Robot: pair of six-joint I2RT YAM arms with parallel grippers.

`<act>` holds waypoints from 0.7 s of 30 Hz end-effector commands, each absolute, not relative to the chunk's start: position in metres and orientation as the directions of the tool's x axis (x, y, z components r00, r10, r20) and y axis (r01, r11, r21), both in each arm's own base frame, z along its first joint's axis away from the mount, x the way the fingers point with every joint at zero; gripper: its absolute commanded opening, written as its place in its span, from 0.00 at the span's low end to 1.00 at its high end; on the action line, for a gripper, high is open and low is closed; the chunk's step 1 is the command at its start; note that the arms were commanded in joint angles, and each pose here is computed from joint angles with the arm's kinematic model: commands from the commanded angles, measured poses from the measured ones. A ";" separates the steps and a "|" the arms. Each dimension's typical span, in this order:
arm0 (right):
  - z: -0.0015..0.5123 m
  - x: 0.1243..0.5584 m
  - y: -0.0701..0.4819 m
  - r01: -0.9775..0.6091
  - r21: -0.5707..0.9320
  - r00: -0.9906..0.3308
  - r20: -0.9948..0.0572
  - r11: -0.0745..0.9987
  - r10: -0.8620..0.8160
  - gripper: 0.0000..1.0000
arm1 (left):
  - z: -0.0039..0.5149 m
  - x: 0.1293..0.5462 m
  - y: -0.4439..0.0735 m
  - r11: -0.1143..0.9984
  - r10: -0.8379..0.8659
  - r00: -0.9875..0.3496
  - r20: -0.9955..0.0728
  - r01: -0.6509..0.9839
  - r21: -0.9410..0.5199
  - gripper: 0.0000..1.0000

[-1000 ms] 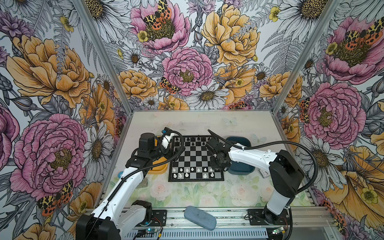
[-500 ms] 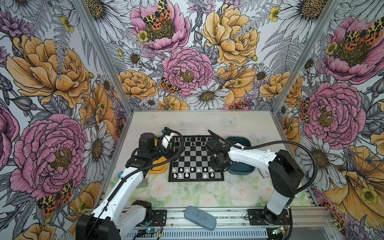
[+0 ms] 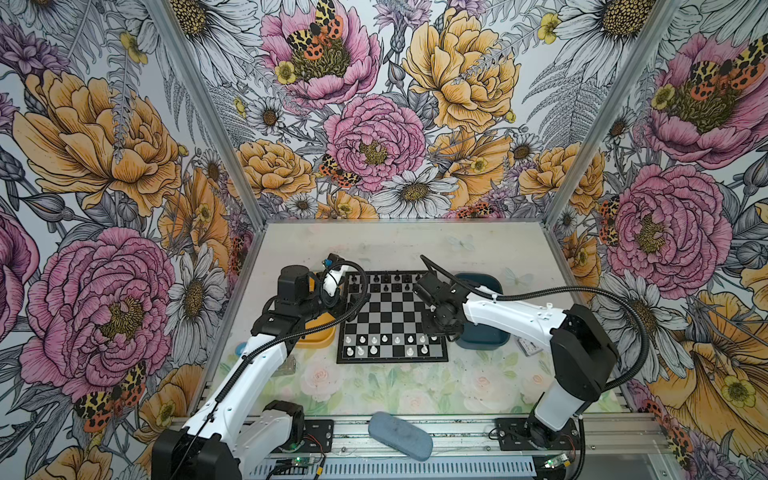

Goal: Set up the chess pieces on the board
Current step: 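Lower the pawn beside the other white pawns and open the right gripper, then move the right gripper back over the teal tray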

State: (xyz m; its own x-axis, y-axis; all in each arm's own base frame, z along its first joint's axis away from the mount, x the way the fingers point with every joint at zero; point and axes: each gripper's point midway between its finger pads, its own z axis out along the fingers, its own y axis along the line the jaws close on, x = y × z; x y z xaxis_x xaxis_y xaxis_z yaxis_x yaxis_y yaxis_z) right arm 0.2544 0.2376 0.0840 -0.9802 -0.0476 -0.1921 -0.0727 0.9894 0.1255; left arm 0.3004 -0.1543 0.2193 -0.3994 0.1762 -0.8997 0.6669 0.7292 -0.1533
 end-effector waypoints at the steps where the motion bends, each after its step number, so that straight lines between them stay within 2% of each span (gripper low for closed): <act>1: 0.134 0.278 0.224 -0.049 0.179 -0.949 -0.315 0.983 0.010 0.35 | 0.235 0.298 -0.161 0.704 0.171 -0.353 -0.920 0.697 -0.136 0.99; 5: 0.159 0.297 0.191 -0.030 0.173 -0.929 -0.369 0.985 0.037 0.37 | 0.235 0.299 -0.160 0.707 0.169 -0.357 -0.919 0.694 -0.139 0.99; 9: 0.165 0.318 0.162 -0.052 0.091 -0.919 -0.394 0.995 -0.012 0.39 | 0.235 0.299 -0.162 0.700 0.167 -0.356 -0.920 0.699 -0.144 0.99; 21: 0.102 0.381 0.084 -0.021 -0.178 -0.959 -0.274 0.984 -0.071 0.40 | 0.234 0.306 -0.165 0.694 0.162 -0.369 -0.915 0.702 -0.160 0.99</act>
State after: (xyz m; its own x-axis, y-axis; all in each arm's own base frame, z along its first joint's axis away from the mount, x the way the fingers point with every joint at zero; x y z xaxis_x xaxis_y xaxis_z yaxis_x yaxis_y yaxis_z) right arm 0.3664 0.1002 0.0986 -0.9646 -0.0195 -0.2632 0.0073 0.9949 -0.1002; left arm 0.3030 -0.1575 0.2177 -0.4029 0.1771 -0.8979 0.6740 0.7212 -0.1602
